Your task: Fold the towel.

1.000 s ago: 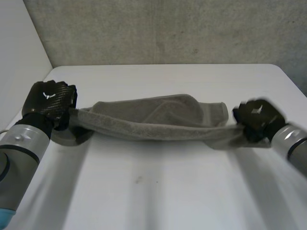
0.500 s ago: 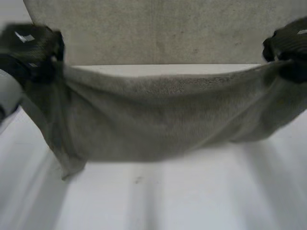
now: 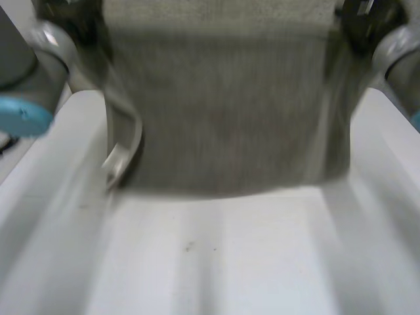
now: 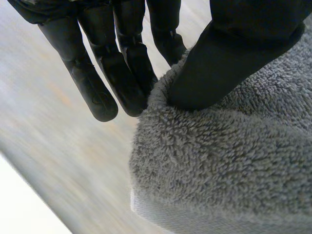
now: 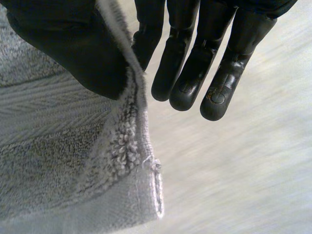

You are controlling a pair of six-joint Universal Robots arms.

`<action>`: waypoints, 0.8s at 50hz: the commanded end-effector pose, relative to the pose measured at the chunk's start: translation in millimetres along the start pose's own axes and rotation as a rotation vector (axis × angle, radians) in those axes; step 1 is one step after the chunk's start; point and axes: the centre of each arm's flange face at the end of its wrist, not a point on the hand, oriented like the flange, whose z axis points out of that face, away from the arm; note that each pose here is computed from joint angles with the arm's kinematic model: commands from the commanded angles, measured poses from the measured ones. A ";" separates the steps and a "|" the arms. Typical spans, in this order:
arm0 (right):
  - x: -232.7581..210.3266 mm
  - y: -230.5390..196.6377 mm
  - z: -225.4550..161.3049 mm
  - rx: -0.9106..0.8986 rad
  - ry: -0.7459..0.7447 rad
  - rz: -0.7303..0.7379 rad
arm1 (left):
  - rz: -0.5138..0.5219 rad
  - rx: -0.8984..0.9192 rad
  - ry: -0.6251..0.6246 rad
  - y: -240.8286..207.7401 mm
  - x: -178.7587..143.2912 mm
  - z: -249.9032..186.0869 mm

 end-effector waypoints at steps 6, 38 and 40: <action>50.6 -65.8 -25.2 0.353 0.231 0.078 | -0.077 0.231 -0.215 -60.8 -41.1 -11.4; -122.9 97.2 -135.4 -0.503 -0.550 0.288 | 0.023 -0.555 0.243 163.9 70.0 -157.9; -116.0 90.2 -143.0 -0.520 -0.565 0.273 | 0.041 -0.571 0.257 156.0 67.1 -166.0</action>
